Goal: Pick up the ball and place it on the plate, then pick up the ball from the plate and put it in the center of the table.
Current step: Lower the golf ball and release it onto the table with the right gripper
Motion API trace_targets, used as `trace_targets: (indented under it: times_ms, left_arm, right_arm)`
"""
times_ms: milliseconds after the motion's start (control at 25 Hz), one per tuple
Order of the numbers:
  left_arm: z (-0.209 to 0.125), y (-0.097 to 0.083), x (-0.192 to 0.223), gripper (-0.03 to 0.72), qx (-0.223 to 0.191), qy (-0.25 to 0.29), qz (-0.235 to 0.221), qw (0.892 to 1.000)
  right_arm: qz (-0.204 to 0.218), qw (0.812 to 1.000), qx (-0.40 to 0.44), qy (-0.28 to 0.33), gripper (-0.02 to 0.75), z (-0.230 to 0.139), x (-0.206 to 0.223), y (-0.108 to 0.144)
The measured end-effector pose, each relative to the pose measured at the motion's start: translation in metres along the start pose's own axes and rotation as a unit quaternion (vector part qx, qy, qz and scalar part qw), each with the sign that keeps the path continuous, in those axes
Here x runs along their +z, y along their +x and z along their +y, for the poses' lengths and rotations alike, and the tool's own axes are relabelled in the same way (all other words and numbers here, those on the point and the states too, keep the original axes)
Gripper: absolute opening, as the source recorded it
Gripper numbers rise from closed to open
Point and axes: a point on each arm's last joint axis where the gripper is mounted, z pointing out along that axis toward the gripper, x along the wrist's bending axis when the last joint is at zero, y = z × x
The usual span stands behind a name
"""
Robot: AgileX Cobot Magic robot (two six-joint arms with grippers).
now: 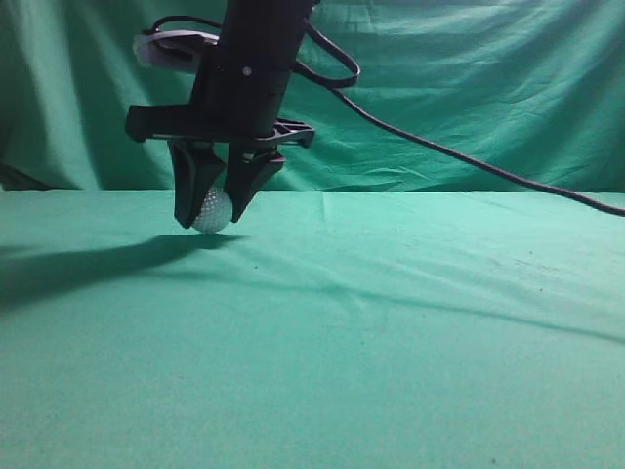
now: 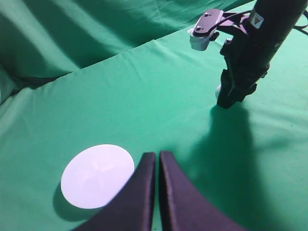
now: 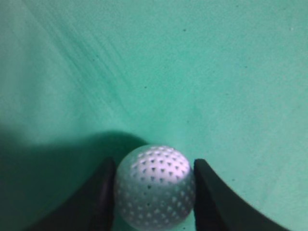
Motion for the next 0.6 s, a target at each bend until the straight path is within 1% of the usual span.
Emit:
trace_targets:
  times_ms: [120,160,280,320,360,400,480,600]
  left_arm:
    - [0.000,0.000,0.000,0.000,0.000,0.000,0.000,1.000]
    - [0.000,0.000,0.000,0.000,0.000,0.000,0.000,1.000]
    - [0.000,0.000,0.000,0.000,0.000,0.000,0.000,1.000]
    - [0.000,0.000,0.000,0.000,0.000,0.000,0.000,1.000]
    - [0.000,0.000,0.000,0.000,0.000,0.000,0.000,1.000]
    - [0.000,0.000,0.000,0.000,0.000,0.000,0.000,1.000]
    - [0.000,0.000,0.000,0.000,0.000,0.000,0.000,1.000]
    - [0.000,0.000,0.000,0.000,0.000,0.000,0.000,1.000]
  right_arm:
    - [0.002,1.000,0.002,-0.001,0.315,0.000,0.001,0.000]
    - [0.003,1.000,0.003,-0.001,0.377,0.000,0.001,0.000]
    - [0.005,1.000,0.005,-0.001,0.501,0.000,0.001,0.001]
    - [0.005,1.000,0.005,-0.001,0.540,0.000,0.001,0.001]
    - [0.005,1.000,0.005,-0.001,0.562,0.000,0.001,0.001]
    - [0.006,1.000,0.005,-0.001,0.549,0.001,-0.001,0.001]
    - [0.005,1.000,0.004,-0.007,0.549,0.004,-0.010,0.001]
    - [0.002,1.000,-0.001,-0.029,0.549,0.016,-0.047,0.002]
